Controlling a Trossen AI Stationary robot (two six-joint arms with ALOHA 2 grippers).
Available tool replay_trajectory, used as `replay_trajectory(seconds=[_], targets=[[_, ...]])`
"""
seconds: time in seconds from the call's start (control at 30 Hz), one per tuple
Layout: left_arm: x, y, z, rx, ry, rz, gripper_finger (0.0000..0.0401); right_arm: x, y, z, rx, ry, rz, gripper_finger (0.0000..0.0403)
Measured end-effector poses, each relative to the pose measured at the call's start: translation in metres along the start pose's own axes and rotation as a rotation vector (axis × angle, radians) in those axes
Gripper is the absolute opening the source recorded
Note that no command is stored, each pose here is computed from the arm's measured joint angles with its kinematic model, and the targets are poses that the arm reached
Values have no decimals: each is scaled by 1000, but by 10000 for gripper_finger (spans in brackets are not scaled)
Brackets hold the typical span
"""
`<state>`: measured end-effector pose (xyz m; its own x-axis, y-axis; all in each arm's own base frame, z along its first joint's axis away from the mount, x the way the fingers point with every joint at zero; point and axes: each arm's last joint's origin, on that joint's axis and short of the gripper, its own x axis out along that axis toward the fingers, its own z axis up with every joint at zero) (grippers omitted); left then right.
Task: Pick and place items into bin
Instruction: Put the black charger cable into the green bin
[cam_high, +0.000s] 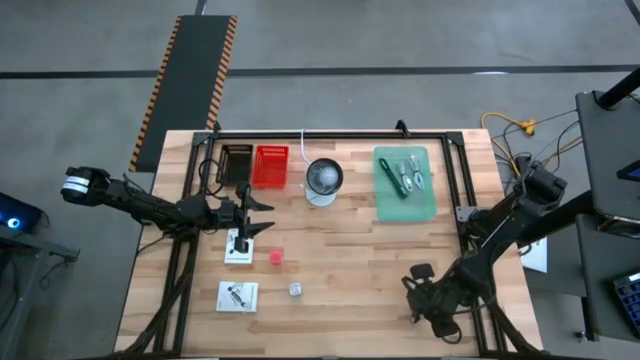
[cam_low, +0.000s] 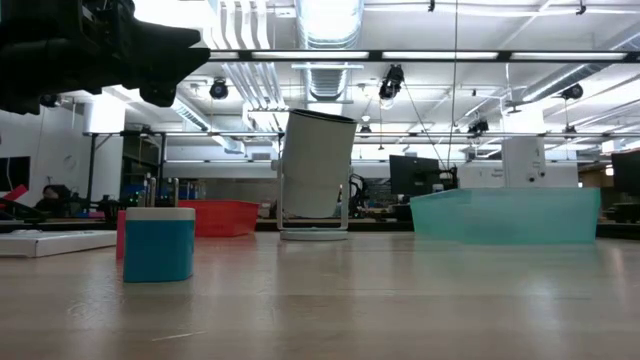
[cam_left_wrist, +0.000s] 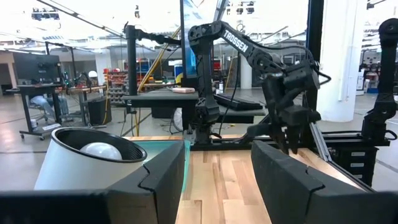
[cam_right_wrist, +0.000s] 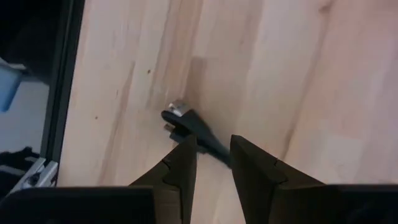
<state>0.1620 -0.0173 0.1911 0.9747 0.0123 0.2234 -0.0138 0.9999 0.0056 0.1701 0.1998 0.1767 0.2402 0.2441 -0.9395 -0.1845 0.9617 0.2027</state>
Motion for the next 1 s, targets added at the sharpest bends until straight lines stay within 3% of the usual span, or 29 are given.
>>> replay_trajectory(seconds=[0.33, 0.63, 1.0], targets=[[0, 0, 0, 0, 0, 0, 171, 33, 0, -3, -1, 107, -45, 84], [0, 0, 0, 0, 0, 0, 171, 39, 0, -3, -24, 130, -55, 81], [0, 0, 0, 0, 0, 0, 171, 46, 1, -4, -74, 156, -34, 24]])
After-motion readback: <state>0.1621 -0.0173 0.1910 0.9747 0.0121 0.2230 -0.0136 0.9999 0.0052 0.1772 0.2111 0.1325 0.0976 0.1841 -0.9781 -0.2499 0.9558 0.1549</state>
